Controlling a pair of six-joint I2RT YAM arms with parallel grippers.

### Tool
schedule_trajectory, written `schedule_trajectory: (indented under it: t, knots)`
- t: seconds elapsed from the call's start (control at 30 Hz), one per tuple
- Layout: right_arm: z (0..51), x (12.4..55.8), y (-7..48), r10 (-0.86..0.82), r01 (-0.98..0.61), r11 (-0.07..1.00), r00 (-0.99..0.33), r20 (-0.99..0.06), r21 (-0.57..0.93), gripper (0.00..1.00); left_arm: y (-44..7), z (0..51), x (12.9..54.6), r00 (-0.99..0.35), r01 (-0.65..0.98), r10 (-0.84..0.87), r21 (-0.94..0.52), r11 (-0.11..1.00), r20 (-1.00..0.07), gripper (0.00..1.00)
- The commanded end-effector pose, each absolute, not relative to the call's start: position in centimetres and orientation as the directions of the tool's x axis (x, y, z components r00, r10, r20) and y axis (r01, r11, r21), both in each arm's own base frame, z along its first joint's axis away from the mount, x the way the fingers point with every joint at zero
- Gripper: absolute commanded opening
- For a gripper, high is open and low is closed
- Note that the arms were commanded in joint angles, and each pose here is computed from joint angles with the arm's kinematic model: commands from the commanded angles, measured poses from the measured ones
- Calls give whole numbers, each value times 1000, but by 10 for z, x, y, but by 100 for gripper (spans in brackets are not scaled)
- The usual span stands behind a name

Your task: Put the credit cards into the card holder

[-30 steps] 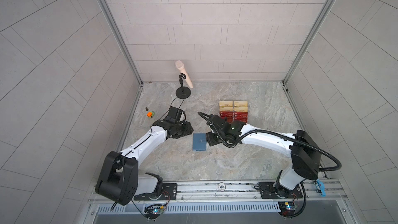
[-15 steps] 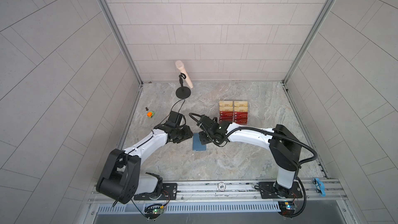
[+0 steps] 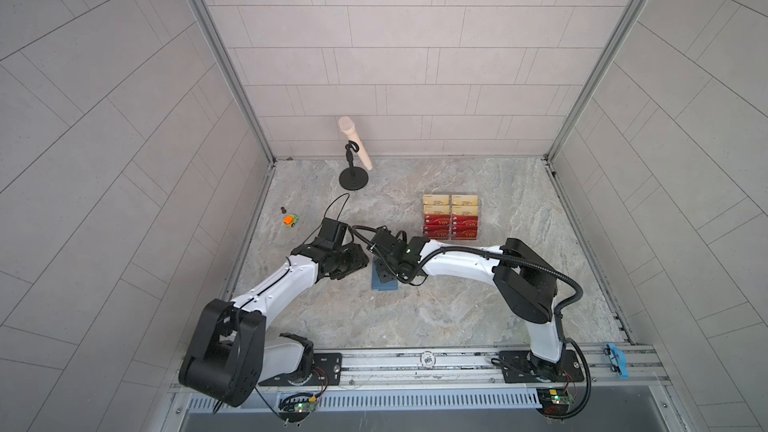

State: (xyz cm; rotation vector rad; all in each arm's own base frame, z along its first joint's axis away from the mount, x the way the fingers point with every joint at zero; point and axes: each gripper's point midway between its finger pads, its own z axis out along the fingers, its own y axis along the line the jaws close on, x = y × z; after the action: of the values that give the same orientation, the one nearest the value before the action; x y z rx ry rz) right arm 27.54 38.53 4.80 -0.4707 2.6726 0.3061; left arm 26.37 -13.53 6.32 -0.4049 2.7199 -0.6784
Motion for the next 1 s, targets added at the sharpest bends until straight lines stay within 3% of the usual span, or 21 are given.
schedule_trajectory:
  t: [0.0,0.2,0.37,0.6,0.97]
  knots:
    - [44,275,375,-315,-375,925,-843,-437,56,50,-135,56,259,-920,-199,-335,-490,848,-205,58]
    - [35,275,347,-368,-372,925,-828,-424,-75,48,-142,50,259,-930,-195,-323,-506,840,-178,58]
    - [31,272,331,-370,-362,927,-830,-417,-102,47,-150,46,257,-944,-173,-287,-499,849,-161,59]
    - [33,268,318,-346,-341,936,-840,-418,-91,40,-164,42,256,-961,-128,-235,-513,849,-149,61]
    - [33,259,296,-260,-292,956,-886,-384,28,40,-215,41,261,-980,-44,-155,-630,776,-122,60]
